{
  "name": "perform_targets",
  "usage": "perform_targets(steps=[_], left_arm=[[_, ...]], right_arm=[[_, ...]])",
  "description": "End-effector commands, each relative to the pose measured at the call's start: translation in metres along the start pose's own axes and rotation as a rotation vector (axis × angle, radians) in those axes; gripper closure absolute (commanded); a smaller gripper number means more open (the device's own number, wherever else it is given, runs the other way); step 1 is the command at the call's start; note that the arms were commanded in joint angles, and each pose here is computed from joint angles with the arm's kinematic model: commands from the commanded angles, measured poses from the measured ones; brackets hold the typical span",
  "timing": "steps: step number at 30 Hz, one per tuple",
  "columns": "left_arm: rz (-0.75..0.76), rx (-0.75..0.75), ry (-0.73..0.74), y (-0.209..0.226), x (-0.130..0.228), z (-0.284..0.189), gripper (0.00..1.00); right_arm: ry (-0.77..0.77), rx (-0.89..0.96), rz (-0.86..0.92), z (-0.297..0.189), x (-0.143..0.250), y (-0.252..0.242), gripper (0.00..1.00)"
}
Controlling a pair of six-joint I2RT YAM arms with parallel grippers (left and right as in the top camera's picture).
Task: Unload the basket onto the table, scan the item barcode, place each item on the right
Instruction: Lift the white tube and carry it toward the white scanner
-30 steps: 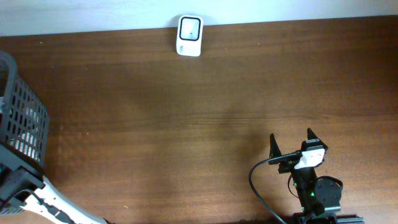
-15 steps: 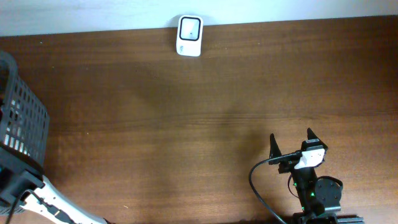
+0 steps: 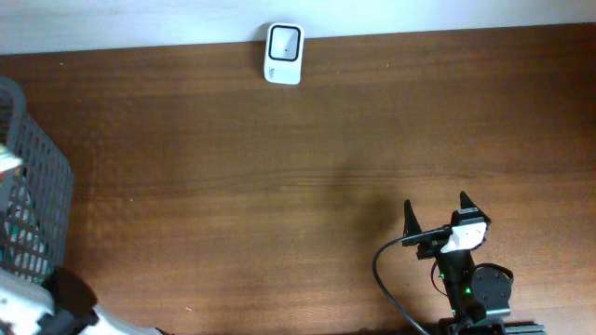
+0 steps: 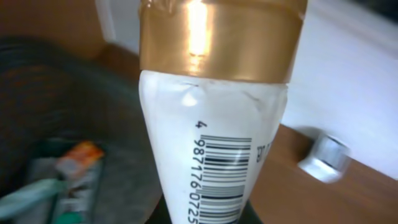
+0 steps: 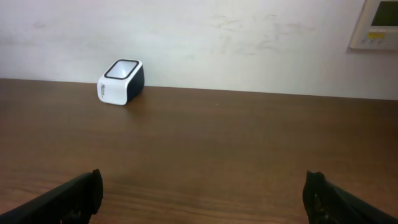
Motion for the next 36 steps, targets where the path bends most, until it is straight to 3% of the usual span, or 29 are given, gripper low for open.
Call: perform_targets(steps=[1, 5, 9, 15, 23, 28, 36], left_arm=[[0.027, 0.205, 0.109, -0.067, 0.024, 0.014, 1.00], [0.111, 0.330, 0.319, -0.137, 0.075, 0.049, 1.00], [0.199, 0.343, 0.517, -0.179, 0.132, 0.087, 1.00], [0.275, 0.401, 0.695, -0.236, 0.218, 0.148, 1.00], [0.219, 0.336, 0.789, -0.270, 0.341, 0.210, 1.00], [0.122, 0.322, 0.801, -0.288, 0.396, 0.221, 1.00], [0.105, 0.343, 0.766, -0.331, 0.458, 0.214, 1.00]], right_arm=[[0.004, -0.004, 0.000, 0.000, 0.002, 0.001, 0.02], [0.004, -0.004, 0.000, 0.000, 0.002, 0.001, 0.02], [0.004, -0.004, 0.000, 0.000, 0.002, 0.001, 0.01], [0.004, -0.004, 0.000, 0.000, 0.002, 0.001, 0.02], [0.004, -0.004, 0.000, 0.000, 0.002, 0.001, 0.02], [0.004, -0.004, 0.000, 0.000, 0.002, 0.001, 0.02], [0.004, -0.004, 0.000, 0.000, 0.002, 0.001, 0.02]])
Point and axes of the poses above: each gripper's point midway between its finger pads, its own z axis out along the fingers, its own y axis along the line the jaws close on, x = y × z, the point moved 1 cm from there along -z, back along the fingers, and after that the axes turned 1 degree about -z, right-handed, at the moved point
